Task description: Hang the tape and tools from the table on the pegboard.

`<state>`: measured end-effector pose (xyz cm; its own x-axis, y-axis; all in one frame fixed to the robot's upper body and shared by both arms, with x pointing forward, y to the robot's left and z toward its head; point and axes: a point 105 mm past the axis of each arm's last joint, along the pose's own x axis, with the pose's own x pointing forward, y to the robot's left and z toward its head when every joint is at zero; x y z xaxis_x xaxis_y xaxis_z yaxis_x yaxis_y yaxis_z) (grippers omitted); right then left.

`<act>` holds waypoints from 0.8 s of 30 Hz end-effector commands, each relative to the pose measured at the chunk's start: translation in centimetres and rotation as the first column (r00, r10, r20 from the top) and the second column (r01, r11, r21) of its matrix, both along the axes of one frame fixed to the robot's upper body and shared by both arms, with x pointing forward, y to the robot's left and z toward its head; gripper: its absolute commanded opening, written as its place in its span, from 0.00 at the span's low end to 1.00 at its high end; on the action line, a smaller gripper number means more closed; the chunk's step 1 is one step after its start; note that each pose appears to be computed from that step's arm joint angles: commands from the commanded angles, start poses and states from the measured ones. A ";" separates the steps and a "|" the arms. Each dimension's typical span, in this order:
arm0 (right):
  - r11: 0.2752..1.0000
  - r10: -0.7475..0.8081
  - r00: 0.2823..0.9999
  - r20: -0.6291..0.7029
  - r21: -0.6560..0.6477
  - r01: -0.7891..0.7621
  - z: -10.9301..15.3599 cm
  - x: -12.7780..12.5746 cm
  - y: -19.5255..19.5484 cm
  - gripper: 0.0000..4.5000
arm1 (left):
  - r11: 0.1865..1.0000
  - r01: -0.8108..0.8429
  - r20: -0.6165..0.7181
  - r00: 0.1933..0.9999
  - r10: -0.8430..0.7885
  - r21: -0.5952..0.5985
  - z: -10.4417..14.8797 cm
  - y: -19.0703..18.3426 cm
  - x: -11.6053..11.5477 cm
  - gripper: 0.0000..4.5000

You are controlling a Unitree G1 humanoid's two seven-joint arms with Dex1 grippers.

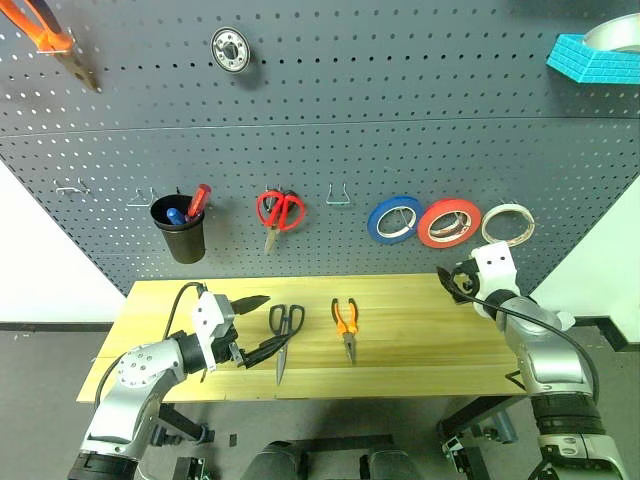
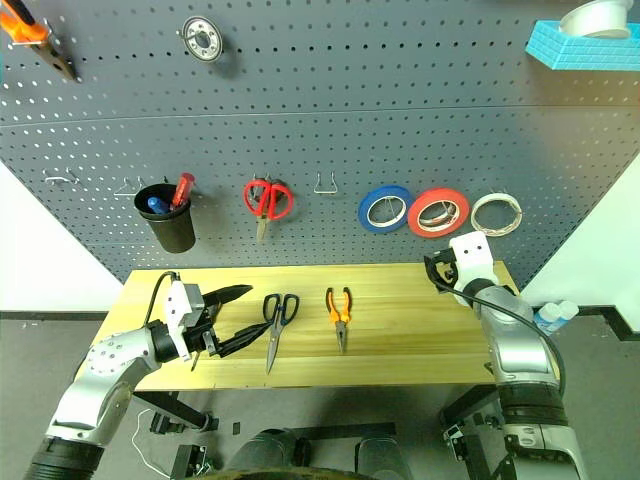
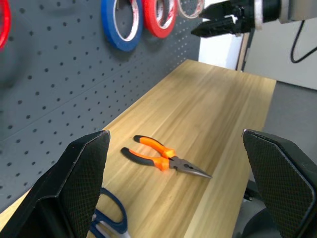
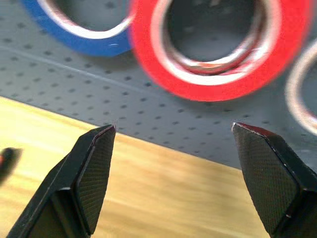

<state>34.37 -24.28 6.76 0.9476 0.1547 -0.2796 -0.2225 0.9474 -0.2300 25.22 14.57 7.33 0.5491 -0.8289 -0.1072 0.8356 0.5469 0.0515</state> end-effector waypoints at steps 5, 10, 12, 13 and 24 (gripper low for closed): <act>0.993 0.107 0.994 0.016 0.038 -0.107 1.2 -0.2 3.2 0.87 | 0.999 -0.034 0.052 0.998 0.035 -0.009 1.3 0.5 -0.2 1.00; 0.985 0.159 0.987 -0.006 0.062 -0.159 0.6 -0.5 5.4 0.87 | 0.998 -0.063 0.048 0.997 0.063 -0.010 1.1 0.7 -0.5 1.00; 0.983 0.171 0.985 -0.013 0.074 -0.170 0.5 -0.5 6.0 0.87 | 0.997 -0.075 0.046 0.996 0.075 -0.010 0.9 0.8 -0.6 1.00; 0.981 0.177 0.984 -0.018 0.080 -0.175 0.3 -0.5 6.4 0.87 | 0.997 -0.080 0.045 0.996 0.081 -0.011 0.9 0.9 -0.7 1.00; 0.963 0.250 0.966 -0.068 0.118 -0.241 -0.9 -0.3 9.9 0.87 | 0.989 -0.148 0.030 0.988 0.148 -0.014 0.7 1.3 -1.8 1.00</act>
